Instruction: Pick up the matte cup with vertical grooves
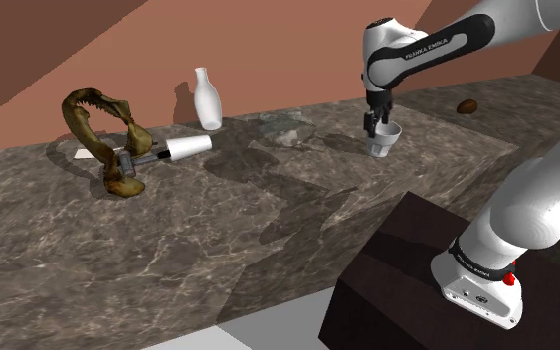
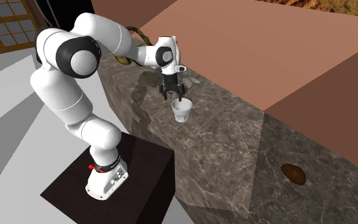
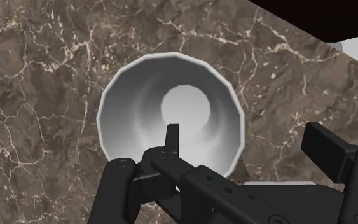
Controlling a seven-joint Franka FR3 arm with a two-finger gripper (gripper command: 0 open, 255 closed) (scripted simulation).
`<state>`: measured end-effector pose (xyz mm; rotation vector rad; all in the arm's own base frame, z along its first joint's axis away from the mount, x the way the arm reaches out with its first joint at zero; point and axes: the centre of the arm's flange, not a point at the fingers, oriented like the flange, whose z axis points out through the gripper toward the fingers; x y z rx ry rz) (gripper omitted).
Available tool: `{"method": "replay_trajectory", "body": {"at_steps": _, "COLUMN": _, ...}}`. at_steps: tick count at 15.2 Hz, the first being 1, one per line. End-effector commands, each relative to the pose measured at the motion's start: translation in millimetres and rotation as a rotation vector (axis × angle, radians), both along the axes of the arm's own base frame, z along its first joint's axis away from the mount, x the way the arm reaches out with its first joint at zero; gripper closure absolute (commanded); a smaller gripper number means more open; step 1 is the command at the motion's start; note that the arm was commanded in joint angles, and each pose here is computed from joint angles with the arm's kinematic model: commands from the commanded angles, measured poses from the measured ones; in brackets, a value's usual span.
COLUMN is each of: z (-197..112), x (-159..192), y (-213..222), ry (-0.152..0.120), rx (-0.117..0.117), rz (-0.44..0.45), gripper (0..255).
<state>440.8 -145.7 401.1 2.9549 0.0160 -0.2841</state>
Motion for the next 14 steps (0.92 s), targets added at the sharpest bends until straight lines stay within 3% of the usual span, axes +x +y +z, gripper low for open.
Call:
{"method": "replay_trajectory", "body": {"at_steps": 1, "z": -12, "x": 6, "y": -4, "ry": 0.001, "rx": -0.004, "rz": 0.003, "gripper": 0}}
{"method": "replay_trajectory", "body": {"at_steps": 9, "z": -42, "x": 6, "y": -4, "ry": 0.001, "rx": -0.004, "rz": 0.003, "gripper": 0}}
{"method": "replay_trajectory", "body": {"at_steps": 10, "z": -42, "x": 6, "y": -4, "ry": 0.001, "rx": -0.004, "rz": 0.003, "gripper": 255}}
{"method": "replay_trajectory", "body": {"at_steps": 14, "z": -42, "x": 6, "y": -4, "ry": 0.001, "rx": -0.004, "rz": 0.003, "gripper": 255}}
